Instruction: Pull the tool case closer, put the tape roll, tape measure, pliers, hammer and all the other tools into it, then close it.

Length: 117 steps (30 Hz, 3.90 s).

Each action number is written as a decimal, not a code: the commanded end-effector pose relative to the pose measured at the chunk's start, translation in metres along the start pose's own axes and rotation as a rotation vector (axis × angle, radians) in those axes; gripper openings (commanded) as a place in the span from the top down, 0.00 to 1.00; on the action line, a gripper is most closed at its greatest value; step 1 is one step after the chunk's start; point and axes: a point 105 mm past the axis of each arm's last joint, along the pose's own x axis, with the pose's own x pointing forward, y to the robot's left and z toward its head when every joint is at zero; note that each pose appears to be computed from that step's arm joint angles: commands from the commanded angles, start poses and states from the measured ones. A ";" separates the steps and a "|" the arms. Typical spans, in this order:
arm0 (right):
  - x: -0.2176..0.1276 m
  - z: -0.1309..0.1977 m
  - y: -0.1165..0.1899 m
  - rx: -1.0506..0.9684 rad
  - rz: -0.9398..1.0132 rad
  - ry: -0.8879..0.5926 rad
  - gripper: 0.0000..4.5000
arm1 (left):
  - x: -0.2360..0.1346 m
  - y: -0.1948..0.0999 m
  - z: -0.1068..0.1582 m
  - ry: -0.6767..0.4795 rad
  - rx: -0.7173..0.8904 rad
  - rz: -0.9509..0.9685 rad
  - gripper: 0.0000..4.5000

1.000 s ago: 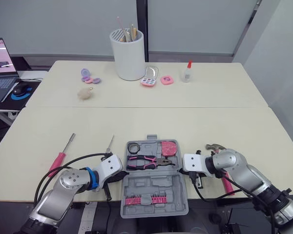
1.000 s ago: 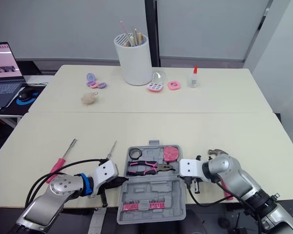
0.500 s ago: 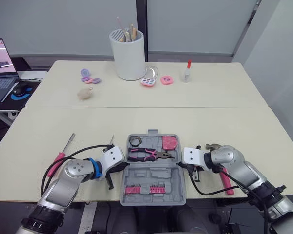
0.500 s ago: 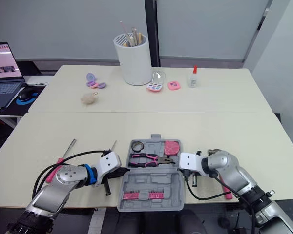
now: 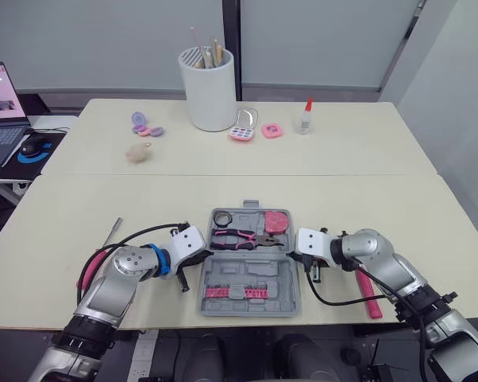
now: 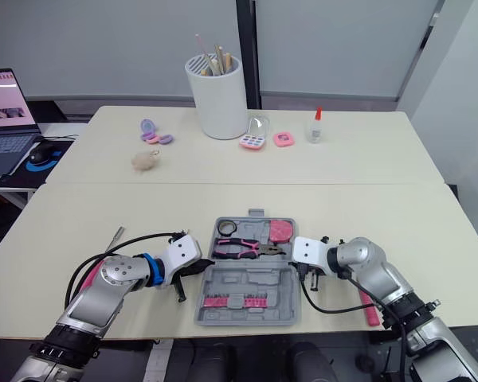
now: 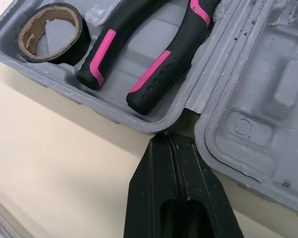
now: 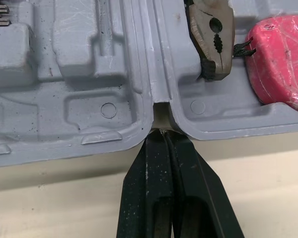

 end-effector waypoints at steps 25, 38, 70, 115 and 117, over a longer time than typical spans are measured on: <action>-0.001 0.024 -0.020 -0.074 -0.069 -0.081 1.00 | 0.015 0.007 0.012 -0.033 0.045 0.022 1.00; 0.001 0.025 -0.023 -0.079 -0.079 -0.086 1.00 | 0.014 0.007 0.008 -0.022 0.038 0.025 1.00; -0.003 0.015 -0.030 -0.088 -0.092 -0.055 1.00 | 0.005 0.013 0.003 -0.019 0.011 0.010 1.00; -0.247 -0.055 -0.052 0.452 -0.448 -0.184 0.01 | -0.294 0.110 -0.088 -0.116 -0.571 0.544 0.00; -0.246 -0.055 -0.052 0.456 -0.443 -0.183 0.01 | -0.292 0.110 -0.087 -0.115 -0.568 0.534 0.00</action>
